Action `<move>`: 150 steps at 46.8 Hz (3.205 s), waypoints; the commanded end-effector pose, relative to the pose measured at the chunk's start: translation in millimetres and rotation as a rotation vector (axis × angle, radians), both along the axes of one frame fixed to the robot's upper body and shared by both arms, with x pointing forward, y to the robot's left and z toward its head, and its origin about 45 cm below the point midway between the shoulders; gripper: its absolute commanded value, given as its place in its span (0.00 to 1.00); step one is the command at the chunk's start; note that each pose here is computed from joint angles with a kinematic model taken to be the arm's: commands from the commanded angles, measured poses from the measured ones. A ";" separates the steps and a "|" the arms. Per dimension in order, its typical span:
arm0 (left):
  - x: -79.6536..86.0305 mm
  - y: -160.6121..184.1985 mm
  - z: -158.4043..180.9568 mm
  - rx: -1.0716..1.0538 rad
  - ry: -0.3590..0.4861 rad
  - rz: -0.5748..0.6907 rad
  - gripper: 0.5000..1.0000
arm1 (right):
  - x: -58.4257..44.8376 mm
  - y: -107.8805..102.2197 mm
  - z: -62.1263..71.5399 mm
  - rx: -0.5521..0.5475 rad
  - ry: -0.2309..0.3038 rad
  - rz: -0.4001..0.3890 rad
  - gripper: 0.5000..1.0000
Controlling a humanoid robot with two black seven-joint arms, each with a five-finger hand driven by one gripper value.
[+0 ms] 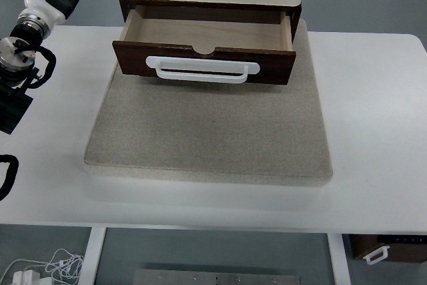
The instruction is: Close the drawer under the combination cabinet
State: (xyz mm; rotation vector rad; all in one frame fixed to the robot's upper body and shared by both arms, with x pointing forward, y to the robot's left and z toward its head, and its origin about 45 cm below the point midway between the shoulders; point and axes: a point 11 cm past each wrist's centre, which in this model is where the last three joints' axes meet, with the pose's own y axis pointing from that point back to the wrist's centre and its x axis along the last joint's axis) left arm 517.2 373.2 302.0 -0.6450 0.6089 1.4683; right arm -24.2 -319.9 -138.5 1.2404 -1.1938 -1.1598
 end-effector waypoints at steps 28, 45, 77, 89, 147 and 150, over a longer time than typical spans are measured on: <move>0.7 25.1 34.2 0.041 -0.064 0.034 1.00 | 0.0 0.1 0.0 0.000 0.000 0.000 0.90; -3.6 62.1 101.4 0.112 -0.180 0.080 1.00 | 0.0 0.1 0.0 0.000 0.000 0.000 0.90; -30.2 72.8 218.9 0.221 -0.461 0.067 1.00 | 0.0 0.1 0.0 0.000 0.000 0.000 0.90; -43.9 33.5 266.1 0.300 -0.587 -0.039 1.00 | 0.0 -0.4 0.0 -0.001 0.000 0.000 0.90; -165.9 -224.7 268.4 0.745 -0.789 -0.825 1.00 | 0.0 0.1 0.0 0.000 0.000 0.000 0.90; -168.5 -232.7 254.6 0.773 -0.757 -0.872 1.00 | 0.0 0.1 0.0 0.000 0.000 0.000 0.90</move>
